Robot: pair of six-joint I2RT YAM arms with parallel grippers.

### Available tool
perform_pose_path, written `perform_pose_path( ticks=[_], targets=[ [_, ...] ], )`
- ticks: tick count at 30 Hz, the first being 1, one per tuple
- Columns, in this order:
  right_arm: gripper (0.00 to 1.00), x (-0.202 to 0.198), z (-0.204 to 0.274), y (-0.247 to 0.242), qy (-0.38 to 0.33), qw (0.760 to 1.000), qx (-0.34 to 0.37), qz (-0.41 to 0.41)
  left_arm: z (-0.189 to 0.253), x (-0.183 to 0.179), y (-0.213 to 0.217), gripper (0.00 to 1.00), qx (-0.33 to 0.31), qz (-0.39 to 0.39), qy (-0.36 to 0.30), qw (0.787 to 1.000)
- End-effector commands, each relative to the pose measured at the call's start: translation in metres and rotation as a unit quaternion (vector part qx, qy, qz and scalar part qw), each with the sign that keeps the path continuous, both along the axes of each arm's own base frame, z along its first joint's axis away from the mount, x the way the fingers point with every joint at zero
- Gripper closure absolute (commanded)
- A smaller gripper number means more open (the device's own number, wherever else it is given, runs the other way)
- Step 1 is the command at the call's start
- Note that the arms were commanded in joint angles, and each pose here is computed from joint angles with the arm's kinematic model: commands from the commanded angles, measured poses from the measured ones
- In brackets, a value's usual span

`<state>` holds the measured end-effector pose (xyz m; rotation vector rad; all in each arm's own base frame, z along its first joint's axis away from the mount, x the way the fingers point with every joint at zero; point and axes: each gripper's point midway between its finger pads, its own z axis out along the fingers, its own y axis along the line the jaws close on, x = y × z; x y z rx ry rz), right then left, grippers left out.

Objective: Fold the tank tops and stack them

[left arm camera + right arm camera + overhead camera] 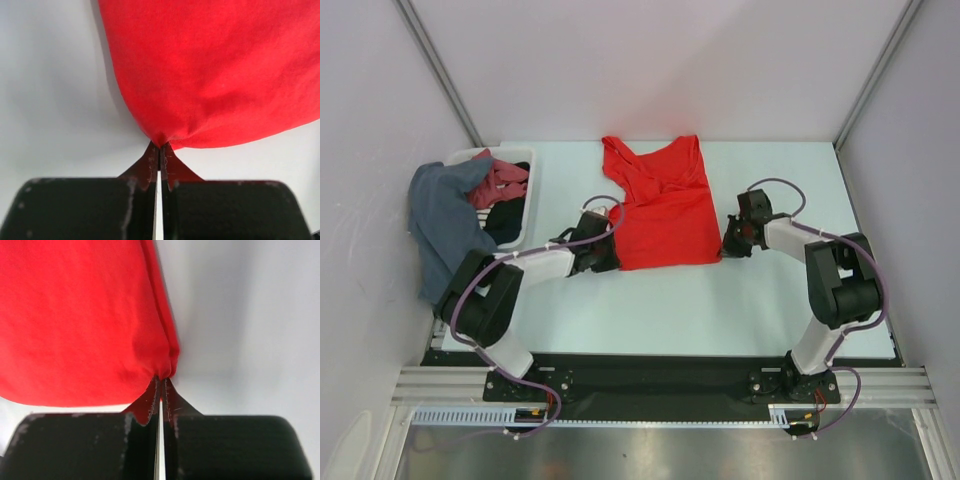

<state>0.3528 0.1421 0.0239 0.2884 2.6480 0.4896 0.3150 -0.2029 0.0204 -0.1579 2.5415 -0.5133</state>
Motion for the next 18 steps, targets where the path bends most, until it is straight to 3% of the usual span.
perform_pose_path(
  ticks=[1, 3, 5, 9, 12, 13, 14, 16, 18],
  targets=[
    [1.00, 0.035, 0.039, 0.012, -0.037, 0.999, 0.011, 0.000, 0.047, 0.035, -0.010, 1.00, -0.003, -0.011, -0.026, 1.000],
    [1.00, 0.057, 0.067, 0.017, -0.051, 0.999, 0.018, 0.000, 0.061, 0.045, -0.004, 1.00, -0.010, -0.010, -0.010, 1.000],
    [1.00, 0.065, 0.095, 0.025, -0.069, 0.997, 0.032, 0.009, 0.108, 0.067, -0.004, 1.00, -0.027, -0.005, -0.049, 0.998],
    [1.00, 0.042, 0.148, 0.038, -0.113, 0.993, 0.030, 0.026, 0.165, 0.046, -0.004, 1.00, -0.037, -0.015, -0.095, 0.995],
    [1.00, -0.006, 0.138, 0.032, -0.097, 0.995, 0.022, 0.019, 0.152, -0.003, -0.002, 1.00, -0.027, -0.031, -0.085, 0.996],
    [1.00, -0.021, 0.132, 0.031, -0.092, 0.995, 0.023, 0.017, 0.115, -0.030, 0.006, 1.00, -0.011, -0.035, -0.049, 0.998],
    [1.00, -0.052, 0.094, 0.023, -0.049, 0.999, 0.011, 0.013, 0.115, -0.049, 0.005, 1.00, -0.023, -0.038, -0.054, 0.998],
    [1.00, -0.086, 0.082, 0.021, -0.035, 0.999, 0.016, 0.006, 0.063, -0.093, 0.022, 1.00, -0.010, -0.037, -0.003, 0.999],
    [1.00, -0.125, 0.051, 0.010, 0.010, 1.000, -0.001, -0.006, 0.054, -0.120, 0.026, 1.00, -0.030, -0.037, 0.002, 0.999]
  ],
)
